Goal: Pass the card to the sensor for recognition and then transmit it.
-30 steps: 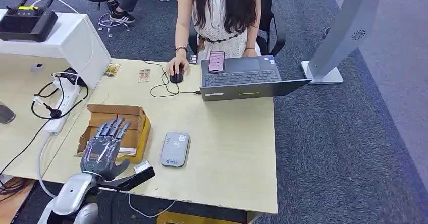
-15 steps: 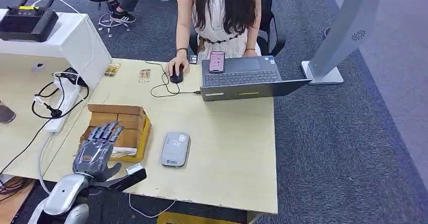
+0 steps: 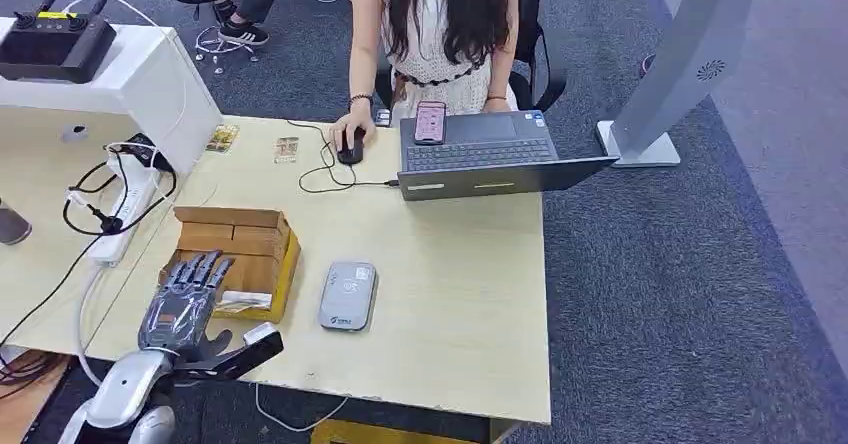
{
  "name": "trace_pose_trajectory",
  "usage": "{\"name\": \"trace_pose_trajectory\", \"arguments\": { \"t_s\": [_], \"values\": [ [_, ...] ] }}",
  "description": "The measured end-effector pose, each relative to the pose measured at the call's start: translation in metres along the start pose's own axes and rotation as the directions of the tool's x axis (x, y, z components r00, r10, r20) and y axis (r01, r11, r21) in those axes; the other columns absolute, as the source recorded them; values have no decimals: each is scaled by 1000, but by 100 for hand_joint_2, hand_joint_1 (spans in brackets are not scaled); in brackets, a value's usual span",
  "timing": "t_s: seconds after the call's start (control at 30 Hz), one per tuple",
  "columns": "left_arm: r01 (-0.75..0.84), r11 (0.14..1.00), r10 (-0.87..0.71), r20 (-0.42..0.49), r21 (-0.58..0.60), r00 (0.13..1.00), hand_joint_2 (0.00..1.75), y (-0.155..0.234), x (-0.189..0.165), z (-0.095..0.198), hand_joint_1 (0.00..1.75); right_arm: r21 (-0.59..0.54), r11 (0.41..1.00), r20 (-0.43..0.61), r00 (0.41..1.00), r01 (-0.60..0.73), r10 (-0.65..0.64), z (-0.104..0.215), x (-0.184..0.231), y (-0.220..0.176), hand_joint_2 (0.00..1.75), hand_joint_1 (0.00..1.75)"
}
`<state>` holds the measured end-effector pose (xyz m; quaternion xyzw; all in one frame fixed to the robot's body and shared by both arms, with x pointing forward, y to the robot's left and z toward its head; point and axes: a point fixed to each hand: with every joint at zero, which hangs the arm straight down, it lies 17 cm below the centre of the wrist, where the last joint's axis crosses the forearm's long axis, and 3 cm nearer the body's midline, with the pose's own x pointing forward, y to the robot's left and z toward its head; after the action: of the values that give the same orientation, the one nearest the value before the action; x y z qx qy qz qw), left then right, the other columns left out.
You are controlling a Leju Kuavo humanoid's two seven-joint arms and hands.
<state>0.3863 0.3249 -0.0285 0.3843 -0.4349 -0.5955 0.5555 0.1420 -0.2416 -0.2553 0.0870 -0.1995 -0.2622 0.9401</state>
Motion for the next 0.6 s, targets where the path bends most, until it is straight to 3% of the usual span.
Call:
{"name": "trace_pose_trajectory", "arguments": {
  "t_s": [0.23, 0.6],
  "values": [
    [-31, 999, 32, -31, 22, 999, 175, -9, -13, 1, 0, 54, 986, -127, 979, -156, 162, 9, -37, -9, 0, 0],
    [-64, 993, 74, -96, 98, 993, 175, -22, -41, 11, 0, 158, 911, -279, 868, -381, 411, 48, -125, -55, 0, 0]
  ]
}}
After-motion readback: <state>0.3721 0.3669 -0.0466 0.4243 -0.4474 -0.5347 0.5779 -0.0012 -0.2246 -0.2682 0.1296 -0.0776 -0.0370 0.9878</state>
